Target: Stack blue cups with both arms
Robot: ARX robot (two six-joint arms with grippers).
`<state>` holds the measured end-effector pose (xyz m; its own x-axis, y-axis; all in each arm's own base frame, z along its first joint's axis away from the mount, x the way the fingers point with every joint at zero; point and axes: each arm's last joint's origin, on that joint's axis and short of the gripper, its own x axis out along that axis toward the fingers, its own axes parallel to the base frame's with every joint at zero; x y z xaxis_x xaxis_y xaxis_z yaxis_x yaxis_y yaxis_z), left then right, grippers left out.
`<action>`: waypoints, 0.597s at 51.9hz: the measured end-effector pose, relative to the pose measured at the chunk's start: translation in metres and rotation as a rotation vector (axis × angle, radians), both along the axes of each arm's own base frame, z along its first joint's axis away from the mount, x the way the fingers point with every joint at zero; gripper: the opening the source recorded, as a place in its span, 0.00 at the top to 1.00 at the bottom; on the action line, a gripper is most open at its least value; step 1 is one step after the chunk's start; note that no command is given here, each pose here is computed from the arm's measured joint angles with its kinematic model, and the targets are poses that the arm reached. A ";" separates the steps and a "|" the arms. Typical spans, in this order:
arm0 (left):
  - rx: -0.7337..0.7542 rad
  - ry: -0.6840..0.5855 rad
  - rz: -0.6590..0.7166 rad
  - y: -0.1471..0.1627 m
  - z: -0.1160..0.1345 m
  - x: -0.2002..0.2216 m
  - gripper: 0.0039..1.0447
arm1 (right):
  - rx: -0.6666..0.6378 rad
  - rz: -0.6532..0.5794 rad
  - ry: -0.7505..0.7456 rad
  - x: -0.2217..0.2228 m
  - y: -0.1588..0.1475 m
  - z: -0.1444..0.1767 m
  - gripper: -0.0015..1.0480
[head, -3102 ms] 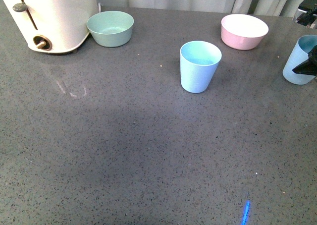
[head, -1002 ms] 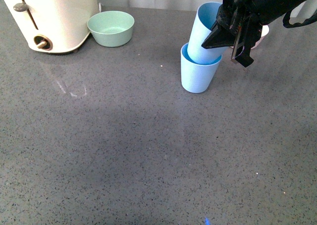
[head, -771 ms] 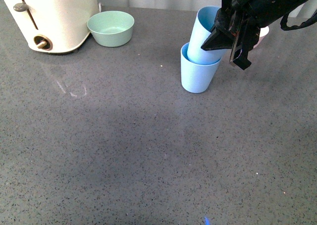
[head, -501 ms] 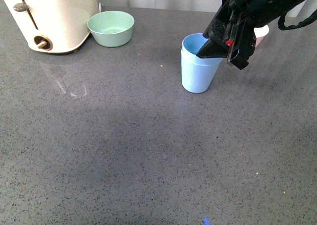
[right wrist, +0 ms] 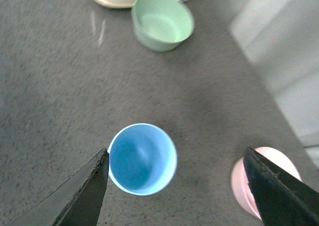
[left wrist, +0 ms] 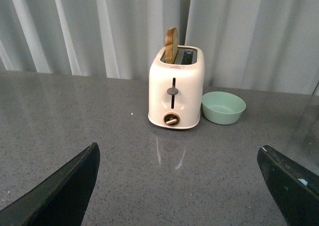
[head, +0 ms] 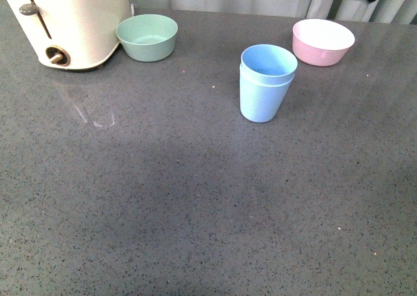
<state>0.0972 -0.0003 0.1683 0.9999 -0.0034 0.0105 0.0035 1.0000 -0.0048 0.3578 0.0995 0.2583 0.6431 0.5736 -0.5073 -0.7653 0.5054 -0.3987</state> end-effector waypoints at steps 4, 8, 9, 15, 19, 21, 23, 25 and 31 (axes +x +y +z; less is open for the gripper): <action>0.000 0.000 0.000 0.000 0.000 0.000 0.08 | 0.066 -0.073 -0.056 -0.015 -0.018 0.010 0.13; 0.000 0.000 0.000 0.000 0.000 0.000 0.08 | 0.161 -0.165 -0.086 -0.036 -0.038 0.014 0.08; 0.000 0.000 0.000 0.000 0.000 0.000 0.08 | 0.182 -0.197 -0.093 -0.043 -0.044 0.013 0.08; 0.000 0.000 0.000 0.000 0.000 0.000 0.08 | 0.319 -0.354 -0.116 -0.086 -0.065 0.002 0.09; 0.000 0.000 0.000 0.000 0.000 0.000 0.08 | 0.375 -0.463 -0.168 -0.095 -0.065 0.000 0.13; 0.000 0.000 -0.001 0.000 0.000 0.000 0.08 | 0.441 -0.595 -0.246 -0.099 -0.066 -0.003 0.20; 0.000 0.000 0.000 0.000 0.000 0.000 0.08 | 0.487 -0.675 -0.291 -0.103 -0.068 -0.008 0.25; 0.000 0.000 0.000 0.000 0.000 0.000 0.08 | 0.519 -0.738 -0.323 -0.109 -0.071 -0.013 0.30; 0.000 0.000 0.000 0.000 0.000 0.000 0.08 | 0.608 -0.812 -0.342 -0.136 -0.080 -0.033 0.55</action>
<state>0.0972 -0.0003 0.1683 0.9999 -0.0031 0.0101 0.0031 1.0000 -0.0048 0.2218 0.0191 0.2252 1.0000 0.0057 -0.0013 -0.0058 0.9993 -0.0377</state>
